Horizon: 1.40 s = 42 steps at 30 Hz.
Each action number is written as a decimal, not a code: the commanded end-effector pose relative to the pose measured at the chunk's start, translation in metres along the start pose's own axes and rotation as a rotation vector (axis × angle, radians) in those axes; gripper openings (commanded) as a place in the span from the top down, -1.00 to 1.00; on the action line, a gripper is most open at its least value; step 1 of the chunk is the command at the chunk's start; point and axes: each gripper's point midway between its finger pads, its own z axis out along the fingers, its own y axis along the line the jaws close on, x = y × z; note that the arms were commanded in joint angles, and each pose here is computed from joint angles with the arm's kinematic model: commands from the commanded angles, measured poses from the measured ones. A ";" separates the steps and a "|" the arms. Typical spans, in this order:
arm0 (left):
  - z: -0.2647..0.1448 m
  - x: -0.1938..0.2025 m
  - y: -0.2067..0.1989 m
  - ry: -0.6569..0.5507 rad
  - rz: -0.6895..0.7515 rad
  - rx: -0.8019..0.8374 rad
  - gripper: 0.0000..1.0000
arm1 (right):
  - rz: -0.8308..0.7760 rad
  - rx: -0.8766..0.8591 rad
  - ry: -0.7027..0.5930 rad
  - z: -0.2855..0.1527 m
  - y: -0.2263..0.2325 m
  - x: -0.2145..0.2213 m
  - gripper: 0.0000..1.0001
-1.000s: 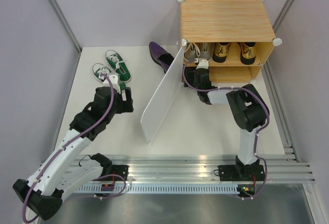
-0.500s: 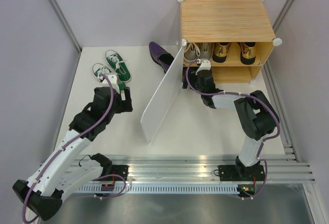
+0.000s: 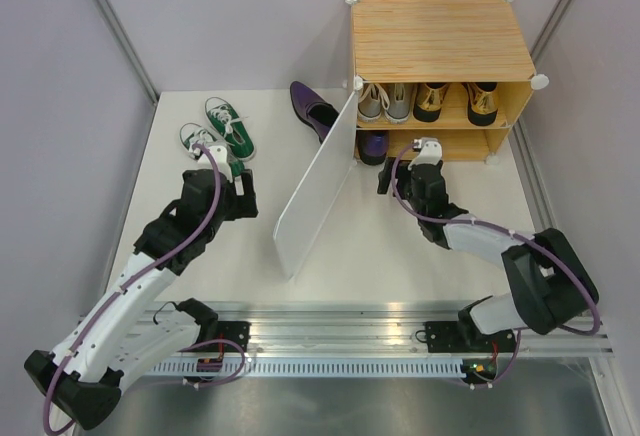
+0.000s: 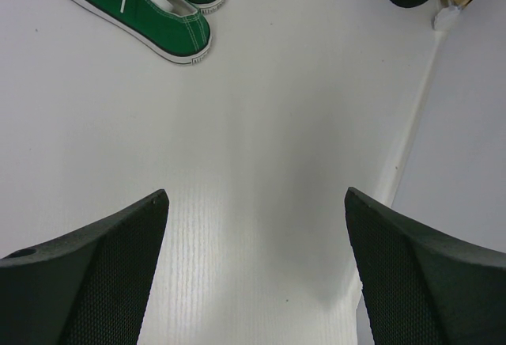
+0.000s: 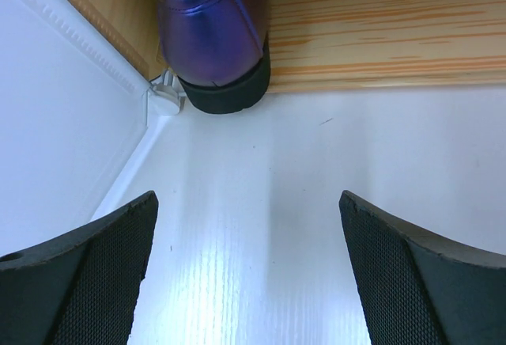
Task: Place and organize the shoes in the shoe cabinet
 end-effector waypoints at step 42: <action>0.003 -0.004 0.006 -0.028 -0.005 -0.030 -0.89 | 0.128 0.509 -0.402 -0.109 -0.150 -0.042 -0.92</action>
